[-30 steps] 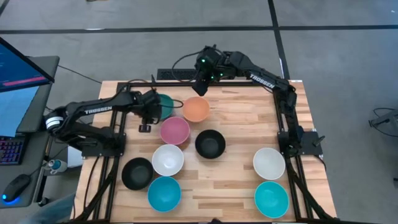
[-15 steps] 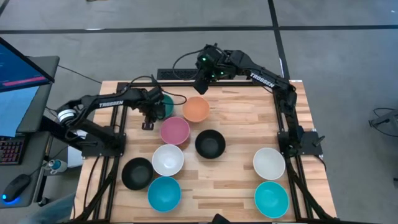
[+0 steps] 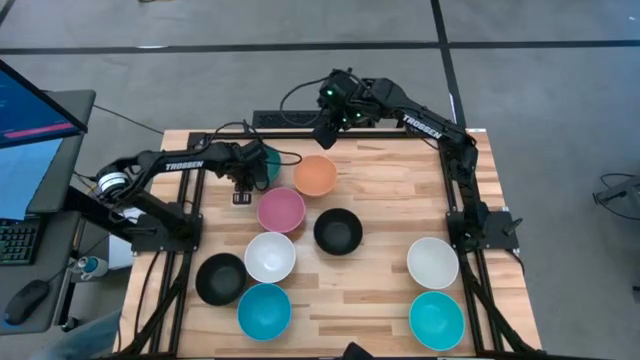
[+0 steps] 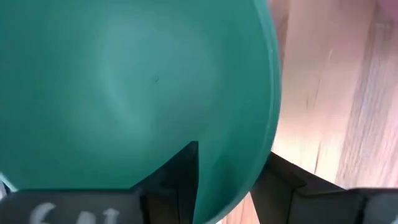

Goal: Nest bowls inside each other
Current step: Stack the dark green bowl on top of the top black bowl

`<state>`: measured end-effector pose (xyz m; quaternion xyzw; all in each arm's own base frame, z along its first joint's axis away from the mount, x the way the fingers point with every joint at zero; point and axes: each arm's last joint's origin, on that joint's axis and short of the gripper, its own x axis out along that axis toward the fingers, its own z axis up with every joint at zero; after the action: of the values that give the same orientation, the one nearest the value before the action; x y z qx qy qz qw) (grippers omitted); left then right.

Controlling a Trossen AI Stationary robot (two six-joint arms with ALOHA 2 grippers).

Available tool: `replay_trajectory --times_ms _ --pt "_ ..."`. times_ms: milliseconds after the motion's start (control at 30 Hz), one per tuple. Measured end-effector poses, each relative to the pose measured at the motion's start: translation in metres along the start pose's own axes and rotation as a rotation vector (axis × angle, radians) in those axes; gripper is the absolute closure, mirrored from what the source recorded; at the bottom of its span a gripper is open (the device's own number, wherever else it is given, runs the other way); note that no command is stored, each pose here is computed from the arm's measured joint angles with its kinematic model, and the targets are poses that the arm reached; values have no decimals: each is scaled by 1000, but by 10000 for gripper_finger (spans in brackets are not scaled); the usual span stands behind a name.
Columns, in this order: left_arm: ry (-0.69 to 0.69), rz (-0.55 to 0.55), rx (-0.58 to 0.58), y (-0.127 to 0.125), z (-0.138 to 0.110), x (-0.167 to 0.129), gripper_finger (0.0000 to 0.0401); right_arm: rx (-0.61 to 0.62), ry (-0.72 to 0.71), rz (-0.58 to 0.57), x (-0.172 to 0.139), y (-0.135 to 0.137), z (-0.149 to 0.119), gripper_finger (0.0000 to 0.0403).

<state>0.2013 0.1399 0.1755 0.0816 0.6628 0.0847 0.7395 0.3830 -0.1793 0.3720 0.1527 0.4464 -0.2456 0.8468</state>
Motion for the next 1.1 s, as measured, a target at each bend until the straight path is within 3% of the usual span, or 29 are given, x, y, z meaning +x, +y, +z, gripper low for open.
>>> replay_trajectory --times_ms 200,467,733,933,1100 --pt "-30 -14 49 -3 4 -1 285 5 22 0 0 2 -2 138" --pt "-91 -36 9 -2 7 -1 289 -58 63 10 -1 14 -8 138" --pt "-99 -40 22 -1 8 -1 391 -65 79 7 -1 17 -11 138" --pt "-62 -56 12 -1 6 -4 399 -16 78 -13 0 5 -8 138" --pt "-28 -73 -12 5 16 -33 400 23 95 -40 1 -15 -8 138"
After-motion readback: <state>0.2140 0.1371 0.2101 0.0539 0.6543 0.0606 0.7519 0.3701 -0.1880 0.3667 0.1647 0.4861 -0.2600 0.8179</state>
